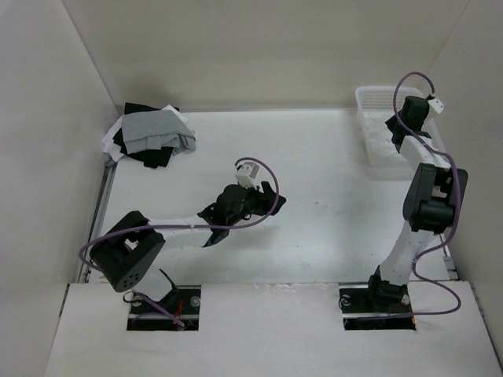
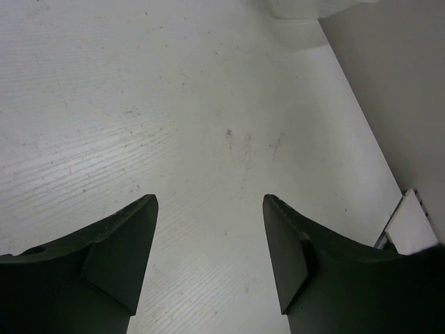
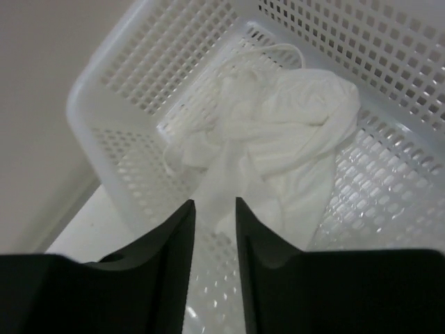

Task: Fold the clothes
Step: Grab the tank top from the pile

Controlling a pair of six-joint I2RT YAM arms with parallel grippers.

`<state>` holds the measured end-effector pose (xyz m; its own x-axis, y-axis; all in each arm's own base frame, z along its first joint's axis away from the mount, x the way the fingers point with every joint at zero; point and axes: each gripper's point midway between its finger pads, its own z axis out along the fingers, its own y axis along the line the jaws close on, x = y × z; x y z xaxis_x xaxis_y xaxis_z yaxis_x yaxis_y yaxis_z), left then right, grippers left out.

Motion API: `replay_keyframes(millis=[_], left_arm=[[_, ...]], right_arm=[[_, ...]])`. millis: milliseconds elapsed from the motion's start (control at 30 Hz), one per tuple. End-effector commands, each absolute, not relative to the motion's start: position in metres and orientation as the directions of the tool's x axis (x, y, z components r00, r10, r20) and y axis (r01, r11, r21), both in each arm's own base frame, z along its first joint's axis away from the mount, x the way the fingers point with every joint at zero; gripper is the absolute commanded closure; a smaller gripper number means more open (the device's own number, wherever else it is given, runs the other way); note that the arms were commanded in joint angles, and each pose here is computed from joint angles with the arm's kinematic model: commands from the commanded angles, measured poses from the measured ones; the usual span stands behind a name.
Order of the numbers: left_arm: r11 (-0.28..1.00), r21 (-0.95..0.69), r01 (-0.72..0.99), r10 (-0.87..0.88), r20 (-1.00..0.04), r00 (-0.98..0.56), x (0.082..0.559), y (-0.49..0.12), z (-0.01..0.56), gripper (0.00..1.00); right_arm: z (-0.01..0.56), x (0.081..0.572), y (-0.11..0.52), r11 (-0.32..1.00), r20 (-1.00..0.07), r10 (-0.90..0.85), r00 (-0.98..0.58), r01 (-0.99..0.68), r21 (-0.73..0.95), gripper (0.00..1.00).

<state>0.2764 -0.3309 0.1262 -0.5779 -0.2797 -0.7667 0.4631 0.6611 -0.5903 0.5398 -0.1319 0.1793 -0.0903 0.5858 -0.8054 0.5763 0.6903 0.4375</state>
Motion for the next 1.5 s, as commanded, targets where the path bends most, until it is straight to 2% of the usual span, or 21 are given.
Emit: replay_keyframes(millis=[0,100,367,600,767,867,933,1000,1133,1200,1333,1467], left_arm=[[0.624,-0.604,0.496,-0.321,-0.777,-0.541,0.283,-0.334,0.142,0.39],[0.626,-0.607,0.49,-0.329,-0.775,-0.54,0.286,-0.333,0.141,0.39],[0.605,-0.643,0.469,-0.379,-0.751,-0.541,0.293,-0.325,0.143,0.39],[0.586,-0.669,0.457,-0.406,-0.731,-0.549,0.297,-0.32,0.144,0.39],[0.582,-0.678,0.448,-0.421,-0.723,-0.547,0.299,-0.317,0.143,0.39],[0.582,-0.679,0.447,-0.427,-0.723,-0.543,0.3,-0.316,0.144,0.39],[0.582,-0.68,0.445,-0.426,-0.722,-0.546,0.301,-0.316,0.142,0.39],[0.582,-0.682,0.444,-0.425,-0.72,-0.548,0.301,-0.316,0.141,0.39],[0.58,-0.683,0.444,-0.429,-0.719,-0.546,0.302,-0.317,0.142,0.39],[0.577,-0.683,0.448,-0.426,-0.719,-0.548,0.301,-0.318,0.143,0.39],[0.558,-0.689,0.462,-0.435,-0.717,-0.544,0.298,-0.32,0.153,0.4],[0.544,-0.692,0.475,-0.455,-0.719,-0.526,0.296,-0.318,0.166,0.4]], right_arm=[[0.173,0.564,-0.157,0.682,-0.812,0.572,-0.116,0.617,0.393,0.59],[0.159,0.581,-0.177,0.674,-0.817,0.56,-0.139,0.65,0.351,0.54],[0.126,0.612,-0.206,0.657,-0.822,0.535,-0.195,0.708,0.259,0.47],[0.098,0.624,-0.211,0.637,-0.804,0.556,-0.21,0.729,0.25,0.48],[0.097,0.632,-0.215,0.632,-0.8,0.565,-0.2,0.729,0.263,0.67],[0.098,0.637,-0.214,0.628,-0.787,0.59,-0.183,0.717,0.304,0.89],[0.103,0.638,-0.214,0.623,-0.785,0.597,-0.164,0.711,0.326,0.99],[0.116,0.639,-0.21,0.629,-0.789,0.599,-0.138,0.691,0.356,1.0],[0.208,0.625,-0.184,0.685,-0.84,0.541,0.046,0.556,0.471,1.0],[0.236,0.616,-0.17,0.707,-0.85,0.52,0.085,0.515,0.484,1.0],[0.333,0.566,-0.114,0.763,-0.842,0.489,0.229,0.356,0.54,1.0],[0.398,0.511,-0.061,0.797,-0.807,0.5,0.313,0.198,0.571,1.0]])
